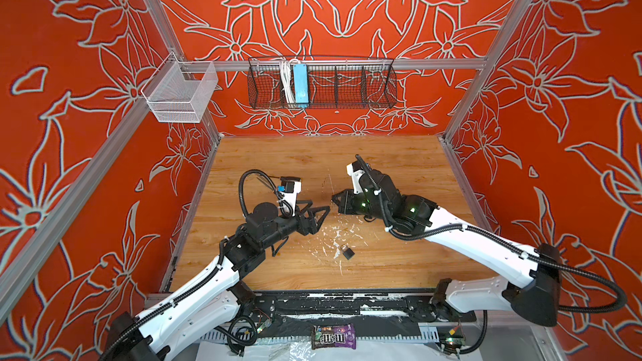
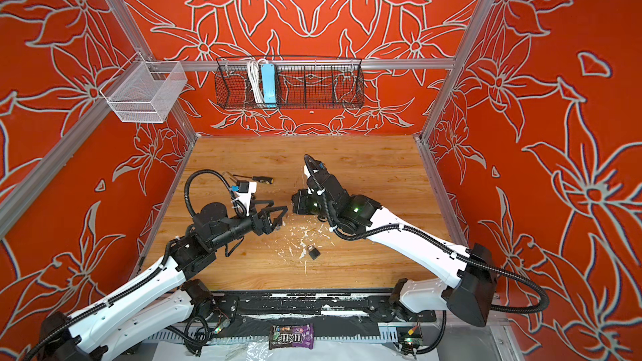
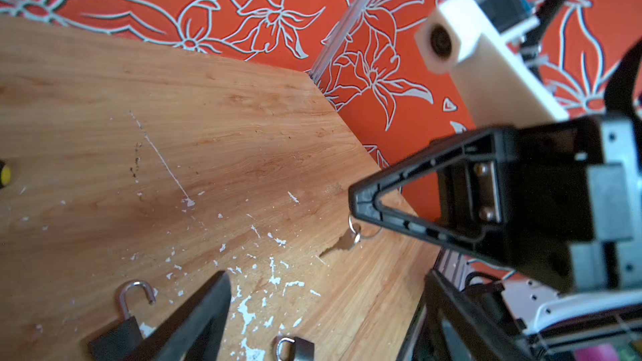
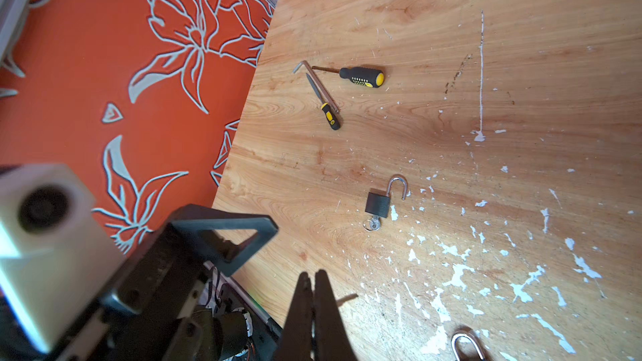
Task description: Unlock with the key
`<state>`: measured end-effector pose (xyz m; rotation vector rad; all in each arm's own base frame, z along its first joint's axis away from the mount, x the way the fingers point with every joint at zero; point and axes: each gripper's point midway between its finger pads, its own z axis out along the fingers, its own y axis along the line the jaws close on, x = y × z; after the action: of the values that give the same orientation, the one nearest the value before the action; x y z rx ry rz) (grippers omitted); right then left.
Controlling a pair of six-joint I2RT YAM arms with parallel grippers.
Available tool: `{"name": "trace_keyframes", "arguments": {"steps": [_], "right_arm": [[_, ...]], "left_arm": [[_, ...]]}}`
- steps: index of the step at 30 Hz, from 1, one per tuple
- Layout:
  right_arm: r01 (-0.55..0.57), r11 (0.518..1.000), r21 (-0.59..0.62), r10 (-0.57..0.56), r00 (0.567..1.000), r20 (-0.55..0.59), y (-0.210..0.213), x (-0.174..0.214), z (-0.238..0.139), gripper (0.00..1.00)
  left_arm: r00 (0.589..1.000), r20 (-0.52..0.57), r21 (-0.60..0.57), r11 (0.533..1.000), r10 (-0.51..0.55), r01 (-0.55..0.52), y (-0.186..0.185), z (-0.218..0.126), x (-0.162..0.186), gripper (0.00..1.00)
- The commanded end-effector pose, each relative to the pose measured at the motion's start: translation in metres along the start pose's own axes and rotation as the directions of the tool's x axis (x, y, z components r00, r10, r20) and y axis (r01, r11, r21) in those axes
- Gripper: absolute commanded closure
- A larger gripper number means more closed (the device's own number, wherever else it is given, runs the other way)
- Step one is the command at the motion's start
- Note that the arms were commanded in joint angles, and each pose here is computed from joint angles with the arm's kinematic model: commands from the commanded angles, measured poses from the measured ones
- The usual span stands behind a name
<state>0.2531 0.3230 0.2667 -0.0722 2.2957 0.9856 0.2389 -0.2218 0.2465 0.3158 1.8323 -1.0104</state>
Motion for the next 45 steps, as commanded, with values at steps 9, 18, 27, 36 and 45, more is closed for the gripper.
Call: {"name": "trace_keyframes", "arguments": {"steps": [9, 18, 27, 36, 45], "right_arm": [[-0.01, 0.998, -0.067, 0.01, 1.0, -0.003, 0.023, -0.012, -0.015, 1.0], [-0.008, 0.994, -0.107, 0.008, 1.0, -0.004, 0.034, -0.016, -0.021, 1.0], [-0.009, 0.992, -0.124, 0.011, 1.0, 0.016, 0.038, -0.019, -0.026, 1.0], [-0.013, 0.991, -0.134, 0.017, 0.999, 0.029, 0.038, -0.021, -0.03, 1.0], [-0.02, 0.993, -0.119, 0.025, 0.999, 0.038, 0.032, -0.022, -0.03, 1.0]], "left_arm": [[0.96, 0.057, 0.11, 0.954, 0.275, -0.28, -0.017, 0.004, 0.0, 0.21], [0.955, 0.073, 0.171, 0.94, 0.286, -0.295, -0.029, 0.013, -0.007, 0.36], [0.949, 0.086, 0.206, 0.926, 0.305, -0.316, -0.038, 0.023, -0.011, 0.64], [0.95, 0.049, 0.221, 0.924, 0.309, -0.312, -0.035, 0.036, -0.002, 0.83], [0.945, 0.059, 0.201, 0.924, 0.321, -0.326, -0.033, 0.033, -0.004, 1.0]]}}
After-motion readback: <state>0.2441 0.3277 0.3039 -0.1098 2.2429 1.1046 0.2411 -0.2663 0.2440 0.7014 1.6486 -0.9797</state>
